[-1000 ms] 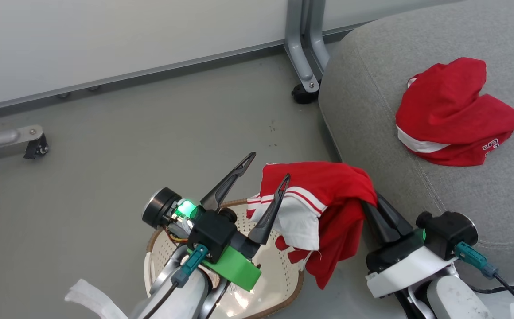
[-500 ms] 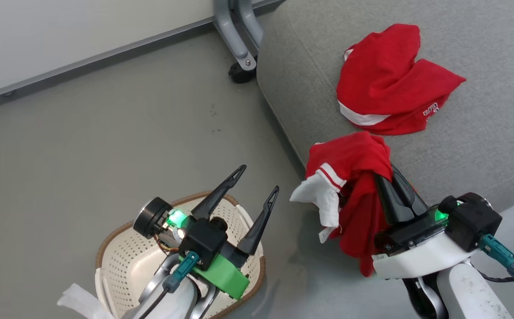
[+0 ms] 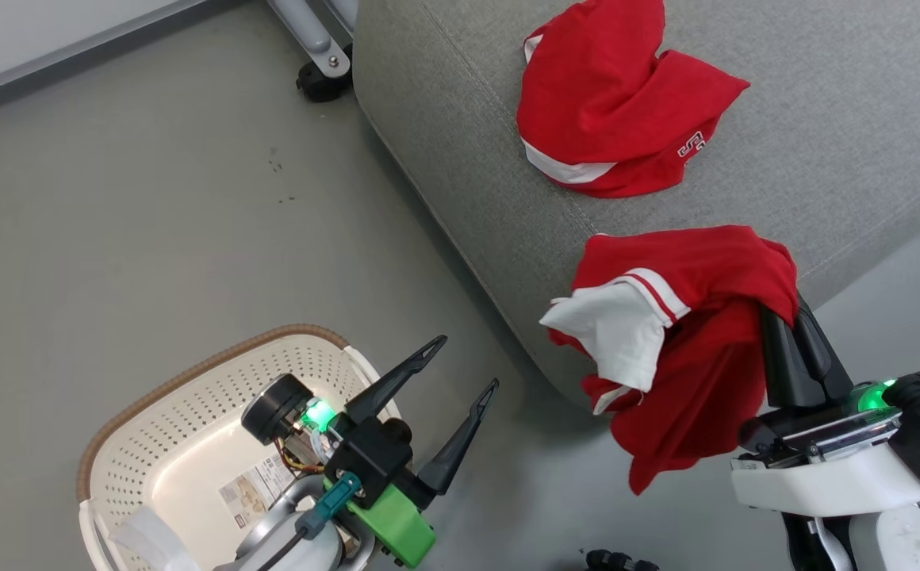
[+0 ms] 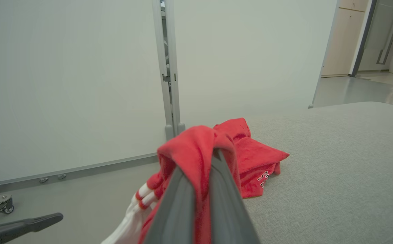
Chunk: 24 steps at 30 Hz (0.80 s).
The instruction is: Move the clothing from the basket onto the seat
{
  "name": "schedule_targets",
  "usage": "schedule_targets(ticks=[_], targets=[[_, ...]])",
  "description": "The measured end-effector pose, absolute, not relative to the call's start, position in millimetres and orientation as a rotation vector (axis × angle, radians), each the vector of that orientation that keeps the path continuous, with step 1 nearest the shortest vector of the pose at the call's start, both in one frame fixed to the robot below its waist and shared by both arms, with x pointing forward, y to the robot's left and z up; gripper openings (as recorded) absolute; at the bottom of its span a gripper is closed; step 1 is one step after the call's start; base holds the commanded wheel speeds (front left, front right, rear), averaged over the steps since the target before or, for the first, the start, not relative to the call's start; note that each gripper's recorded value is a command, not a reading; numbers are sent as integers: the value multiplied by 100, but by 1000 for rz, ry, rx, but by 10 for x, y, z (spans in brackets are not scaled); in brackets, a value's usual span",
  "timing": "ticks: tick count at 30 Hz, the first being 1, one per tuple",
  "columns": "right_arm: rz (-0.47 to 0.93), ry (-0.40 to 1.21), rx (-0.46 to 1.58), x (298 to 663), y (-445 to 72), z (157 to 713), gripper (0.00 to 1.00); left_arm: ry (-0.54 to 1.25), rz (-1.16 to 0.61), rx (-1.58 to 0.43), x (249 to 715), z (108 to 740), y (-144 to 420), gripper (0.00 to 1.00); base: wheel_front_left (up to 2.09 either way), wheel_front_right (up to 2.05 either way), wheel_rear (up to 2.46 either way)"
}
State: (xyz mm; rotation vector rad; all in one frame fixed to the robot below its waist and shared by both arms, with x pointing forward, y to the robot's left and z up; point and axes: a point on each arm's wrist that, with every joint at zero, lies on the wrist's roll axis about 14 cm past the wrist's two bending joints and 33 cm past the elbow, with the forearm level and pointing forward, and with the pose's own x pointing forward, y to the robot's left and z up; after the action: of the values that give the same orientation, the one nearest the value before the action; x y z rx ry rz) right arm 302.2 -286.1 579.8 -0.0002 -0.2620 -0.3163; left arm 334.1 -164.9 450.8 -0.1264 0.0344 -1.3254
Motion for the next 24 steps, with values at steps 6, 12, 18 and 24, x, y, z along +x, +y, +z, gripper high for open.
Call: schedule_targets(ticks=[6, 12, 18, 24], targets=[[-349, -291, 8, 3022, -2929, 5902, 0, 77, -1362, -146, 3334, 4335, -1630, 100, 14, 14, 14], [-390, -441, -35, 3185, -3211, 6353, 0, 89, -1363, -162, 3426, 4225, -1595, 100, 1, 1, 1], [-362, -595, -146, 3682, -3352, 6859, 0, 87, -1316, -164, 3665, 4116, -1539, 100, 0, 0, 0], [-388, -659, -285, 4197, -3805, 7295, 0, 112, -1269, -181, 3860, 3957, -1447, 100, 0, 0, 0]])
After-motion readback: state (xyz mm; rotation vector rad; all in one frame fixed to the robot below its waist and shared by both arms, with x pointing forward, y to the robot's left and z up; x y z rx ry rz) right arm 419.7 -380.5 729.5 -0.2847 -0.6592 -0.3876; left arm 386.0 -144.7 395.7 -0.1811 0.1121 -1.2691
